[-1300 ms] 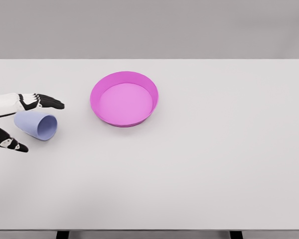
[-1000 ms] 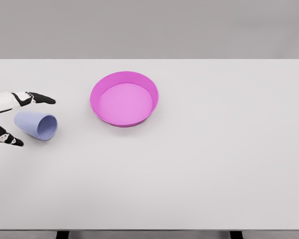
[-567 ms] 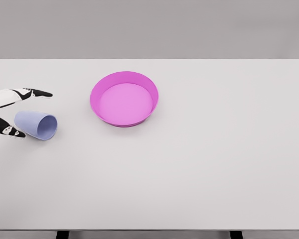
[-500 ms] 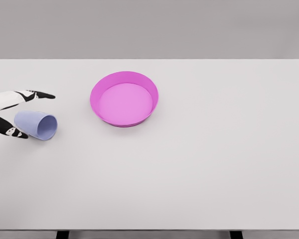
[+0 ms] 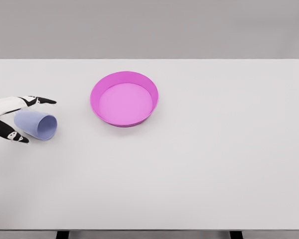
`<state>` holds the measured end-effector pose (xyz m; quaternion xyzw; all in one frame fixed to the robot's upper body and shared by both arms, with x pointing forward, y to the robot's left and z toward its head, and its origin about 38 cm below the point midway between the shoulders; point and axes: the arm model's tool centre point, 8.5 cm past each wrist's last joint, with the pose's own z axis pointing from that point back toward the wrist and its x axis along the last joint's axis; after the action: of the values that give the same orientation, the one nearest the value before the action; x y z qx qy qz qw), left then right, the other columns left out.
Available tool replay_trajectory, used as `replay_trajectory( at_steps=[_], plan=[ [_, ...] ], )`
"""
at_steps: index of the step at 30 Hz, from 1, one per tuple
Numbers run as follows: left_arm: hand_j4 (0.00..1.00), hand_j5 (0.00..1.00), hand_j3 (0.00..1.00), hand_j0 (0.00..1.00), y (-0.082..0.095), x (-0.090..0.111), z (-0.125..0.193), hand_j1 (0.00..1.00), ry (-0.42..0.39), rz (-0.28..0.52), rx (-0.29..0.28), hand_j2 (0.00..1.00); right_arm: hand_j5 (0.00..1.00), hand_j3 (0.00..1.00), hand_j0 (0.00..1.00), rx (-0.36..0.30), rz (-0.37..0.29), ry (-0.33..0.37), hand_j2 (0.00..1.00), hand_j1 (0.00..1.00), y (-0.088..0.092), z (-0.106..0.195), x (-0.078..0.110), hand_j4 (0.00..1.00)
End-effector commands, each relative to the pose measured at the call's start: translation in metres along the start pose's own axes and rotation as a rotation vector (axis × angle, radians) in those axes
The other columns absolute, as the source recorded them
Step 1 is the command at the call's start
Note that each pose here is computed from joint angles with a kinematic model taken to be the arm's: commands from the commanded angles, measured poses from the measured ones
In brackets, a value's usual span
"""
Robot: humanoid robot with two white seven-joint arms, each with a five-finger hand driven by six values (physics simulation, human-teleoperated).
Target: Flip the cup with left arm and place it on the plate
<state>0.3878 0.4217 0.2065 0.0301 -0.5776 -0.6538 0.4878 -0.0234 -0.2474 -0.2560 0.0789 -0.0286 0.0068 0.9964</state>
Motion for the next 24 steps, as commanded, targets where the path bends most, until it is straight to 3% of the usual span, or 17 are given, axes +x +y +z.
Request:
replay_trajectory(
  at_steps=[1,4,11,24],
  plan=[
    [1.0,1.0,1.0,1.0,-0.001,-0.009,0.005,1.0,0.028,0.018,0.009,1.0,1.0,1.0,1.0,0.0,0.001,0.0,1.0,1.0,0.0,0.0,0.0,1.0],
    [1.0,1.0,1.0,1.0,0.001,-0.018,0.007,1.0,0.053,0.031,0.024,1.0,1.0,1.0,1.0,0.0,0.001,0.0,1.0,1.0,0.0,0.0,0.0,1.0],
    [1.0,1.0,1.0,1.0,-0.013,-0.017,-0.012,1.0,0.041,0.018,-0.029,1.0,1.0,1.0,1.0,0.0,-0.001,0.0,1.0,1.0,0.0,0.0,0.0,1.0],
    [1.0,1.0,1.0,1.0,-0.017,-0.021,-0.012,1.0,0.054,0.025,-0.049,1.0,1.0,1.0,1.0,0.0,0.001,0.0,1.0,1.0,0.0,0.0,0.0,1.0]
  ],
)
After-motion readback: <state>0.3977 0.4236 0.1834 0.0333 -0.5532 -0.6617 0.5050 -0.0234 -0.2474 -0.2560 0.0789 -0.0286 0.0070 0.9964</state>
